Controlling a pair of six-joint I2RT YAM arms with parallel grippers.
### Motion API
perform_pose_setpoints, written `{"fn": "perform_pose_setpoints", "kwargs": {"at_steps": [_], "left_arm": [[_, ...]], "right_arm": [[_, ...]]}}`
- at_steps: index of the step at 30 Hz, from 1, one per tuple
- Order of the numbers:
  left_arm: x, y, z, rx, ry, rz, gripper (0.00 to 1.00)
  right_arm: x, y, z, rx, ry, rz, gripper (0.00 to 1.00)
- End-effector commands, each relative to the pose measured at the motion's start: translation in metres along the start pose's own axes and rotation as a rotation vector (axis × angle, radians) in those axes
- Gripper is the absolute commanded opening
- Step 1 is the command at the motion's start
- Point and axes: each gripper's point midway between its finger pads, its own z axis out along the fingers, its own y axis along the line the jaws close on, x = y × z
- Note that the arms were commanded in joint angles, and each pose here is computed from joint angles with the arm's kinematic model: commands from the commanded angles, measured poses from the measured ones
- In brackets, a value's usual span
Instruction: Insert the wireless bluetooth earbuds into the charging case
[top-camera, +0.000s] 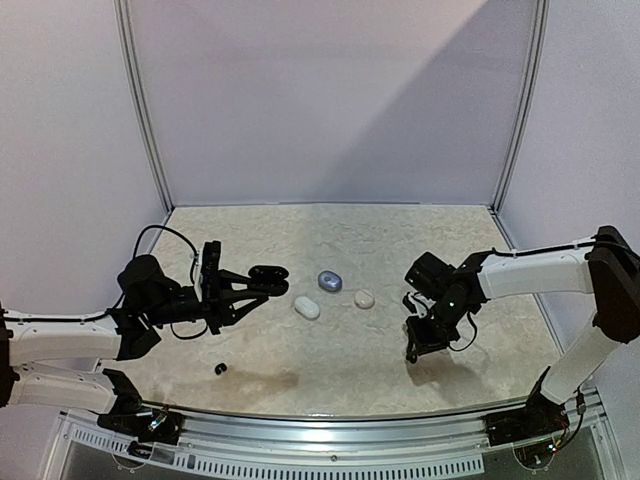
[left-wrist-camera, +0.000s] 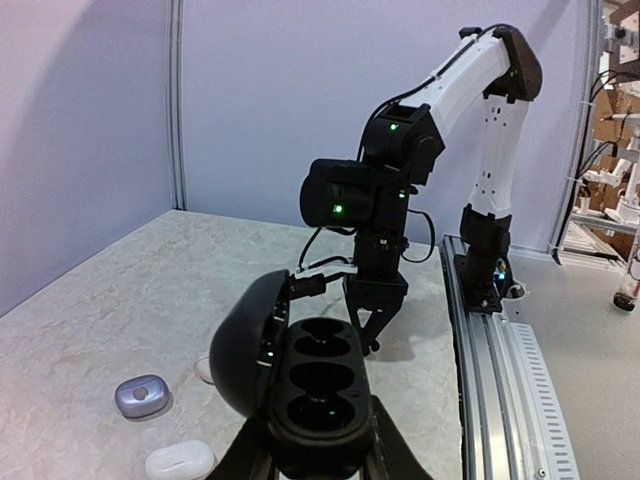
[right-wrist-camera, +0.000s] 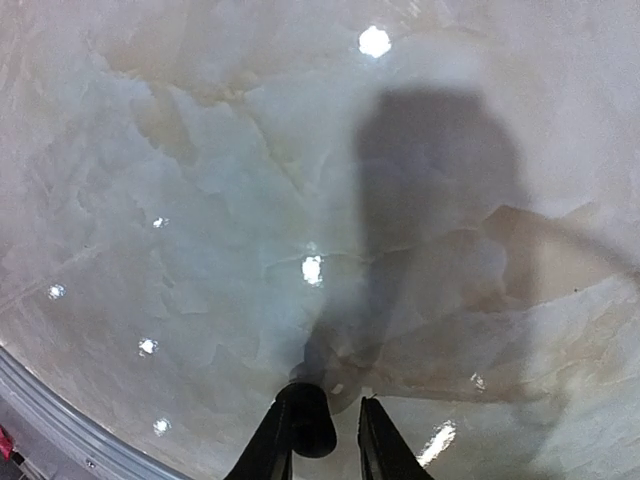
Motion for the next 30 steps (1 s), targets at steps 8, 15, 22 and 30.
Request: {"fn": "perform_pose_setpoints", "kwargs": {"at_steps": [8, 15, 22, 30], "left_arm": [[0.006, -0.004, -0.003, 0.011, 0.015, 0.010, 0.00], [0.006, -0.004, -0.003, 0.011, 0.014, 0.011, 0.00], [0.001, -0.007, -0.004, 0.023, -0.011, 0.023, 0.00], [-0.017, -0.024, -0.008, 0.113, -0.089, 0.091, 0.00]], "right_arm": [[0.019, -0.001, 0.010, -0.018, 0.078, 0.011, 0.11], [0.017, 0.004, 0.001, -0.038, 0.072, 0.004, 0.00], [-0.025, 0.047, -0.055, -0.103, -0.115, -0.148, 0.00], [-0.066, 0.183, -0.207, -0.350, -0.684, -0.691, 0.00]]}}
